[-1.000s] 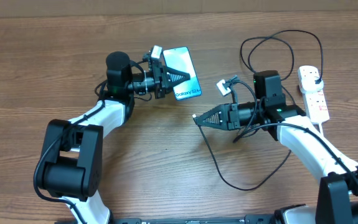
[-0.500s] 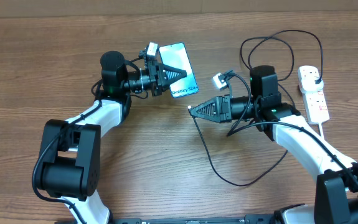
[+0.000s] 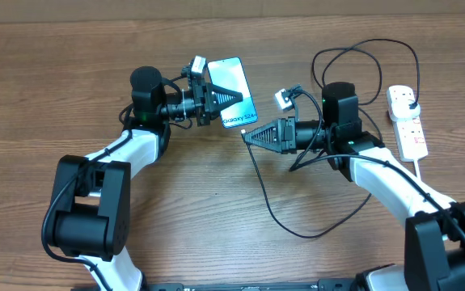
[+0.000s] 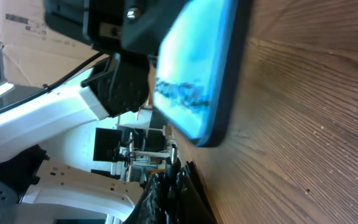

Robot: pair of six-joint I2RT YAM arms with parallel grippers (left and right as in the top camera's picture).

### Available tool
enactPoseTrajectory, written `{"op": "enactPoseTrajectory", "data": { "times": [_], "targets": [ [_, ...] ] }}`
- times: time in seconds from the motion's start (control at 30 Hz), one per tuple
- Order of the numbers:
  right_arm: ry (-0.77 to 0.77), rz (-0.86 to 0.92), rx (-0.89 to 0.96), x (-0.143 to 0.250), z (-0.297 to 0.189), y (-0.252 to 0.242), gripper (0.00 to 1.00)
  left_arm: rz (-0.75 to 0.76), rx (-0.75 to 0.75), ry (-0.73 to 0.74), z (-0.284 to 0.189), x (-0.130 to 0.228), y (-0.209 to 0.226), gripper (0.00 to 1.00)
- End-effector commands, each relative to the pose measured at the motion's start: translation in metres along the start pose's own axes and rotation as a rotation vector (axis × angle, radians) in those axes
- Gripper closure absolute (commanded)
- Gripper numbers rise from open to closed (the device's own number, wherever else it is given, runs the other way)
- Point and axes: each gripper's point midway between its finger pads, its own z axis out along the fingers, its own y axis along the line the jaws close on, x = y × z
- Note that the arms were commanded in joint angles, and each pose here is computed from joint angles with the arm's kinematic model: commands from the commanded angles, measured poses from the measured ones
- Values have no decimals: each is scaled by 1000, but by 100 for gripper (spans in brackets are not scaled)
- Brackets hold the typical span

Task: Plug charger to phone and switch on socket

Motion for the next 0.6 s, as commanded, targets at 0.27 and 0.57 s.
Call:
{"op": "enactPoseTrajectory", "data": {
  "times": [0.27, 0.57],
  "targets": [
    [-21, 21, 4, -8, 4, -5, 96, 68, 22, 28, 0, 4, -19, 96],
    [-9, 3, -18, -7, 4, 0, 96, 75, 22, 24, -1, 3, -19, 95]
  ]
}}
